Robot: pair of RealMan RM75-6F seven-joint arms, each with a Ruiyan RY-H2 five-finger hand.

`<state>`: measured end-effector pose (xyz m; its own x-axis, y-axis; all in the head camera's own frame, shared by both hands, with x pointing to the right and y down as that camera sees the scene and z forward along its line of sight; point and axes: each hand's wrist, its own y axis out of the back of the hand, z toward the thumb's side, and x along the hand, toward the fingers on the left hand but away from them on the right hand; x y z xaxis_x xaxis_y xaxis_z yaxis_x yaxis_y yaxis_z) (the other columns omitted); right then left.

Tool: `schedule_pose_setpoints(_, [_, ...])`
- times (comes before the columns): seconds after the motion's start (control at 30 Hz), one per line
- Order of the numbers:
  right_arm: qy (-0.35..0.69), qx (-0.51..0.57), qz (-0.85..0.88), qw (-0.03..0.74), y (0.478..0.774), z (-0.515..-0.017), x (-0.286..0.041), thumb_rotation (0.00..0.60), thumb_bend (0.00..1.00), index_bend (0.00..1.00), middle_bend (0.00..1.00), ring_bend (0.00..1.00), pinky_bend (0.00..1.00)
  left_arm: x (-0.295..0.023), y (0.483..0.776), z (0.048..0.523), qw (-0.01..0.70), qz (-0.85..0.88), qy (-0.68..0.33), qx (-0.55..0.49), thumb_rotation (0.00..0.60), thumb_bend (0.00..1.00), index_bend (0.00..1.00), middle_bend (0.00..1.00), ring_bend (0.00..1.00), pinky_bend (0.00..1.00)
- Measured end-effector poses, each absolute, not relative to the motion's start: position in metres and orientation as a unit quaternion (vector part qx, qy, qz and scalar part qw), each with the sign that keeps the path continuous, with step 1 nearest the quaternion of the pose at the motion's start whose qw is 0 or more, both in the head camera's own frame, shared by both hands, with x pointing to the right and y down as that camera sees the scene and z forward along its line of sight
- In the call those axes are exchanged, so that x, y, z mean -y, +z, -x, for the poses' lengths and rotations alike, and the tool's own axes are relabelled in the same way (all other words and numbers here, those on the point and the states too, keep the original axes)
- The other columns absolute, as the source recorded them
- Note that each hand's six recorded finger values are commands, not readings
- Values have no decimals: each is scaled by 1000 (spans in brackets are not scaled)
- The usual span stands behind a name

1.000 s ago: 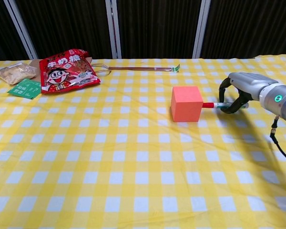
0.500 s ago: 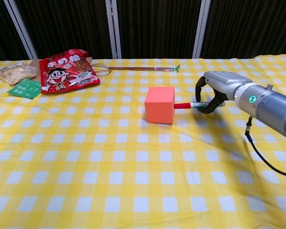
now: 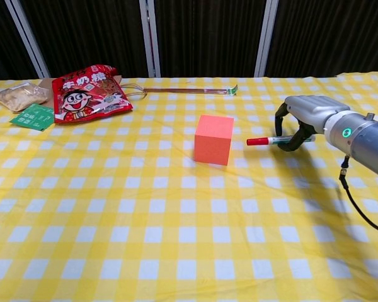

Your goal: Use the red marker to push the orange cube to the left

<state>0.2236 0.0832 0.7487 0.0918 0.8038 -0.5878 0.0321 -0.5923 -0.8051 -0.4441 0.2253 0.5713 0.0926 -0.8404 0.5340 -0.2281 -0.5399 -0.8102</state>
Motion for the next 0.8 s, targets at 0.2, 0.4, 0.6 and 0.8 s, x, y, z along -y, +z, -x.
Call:
schedule_pose_setpoints(0.2, [600, 315, 656, 331, 745, -217, -83, 600, 479, 656, 236, 29, 0, -225, 572, 444, 276, 686, -548, -391, 600, 0, 0, 0, 0, 0])
schedule_pose_setpoints(0.4, [599, 310, 658, 336, 747, -198, -82, 600, 480, 656, 236, 29, 0, -225, 571, 443, 273, 688, -545, -393, 600, 0, 0, 0, 0, 0])
schedule_pose_setpoints(0.6, [594, 304, 662, 341, 751, -176, -81, 600, 481, 656, 236, 29, 0, -225, 571, 445, 265, 690, -546, -394, 600, 0, 0, 0, 0, 0])
schedule_pose_setpoints(0.8, [582, 298, 674, 343, 753, -148, -83, 600, 481, 656, 236, 29, 0, -225, 571, 444, 262, 695, -543, -391, 600, 0, 0, 0, 0, 0])
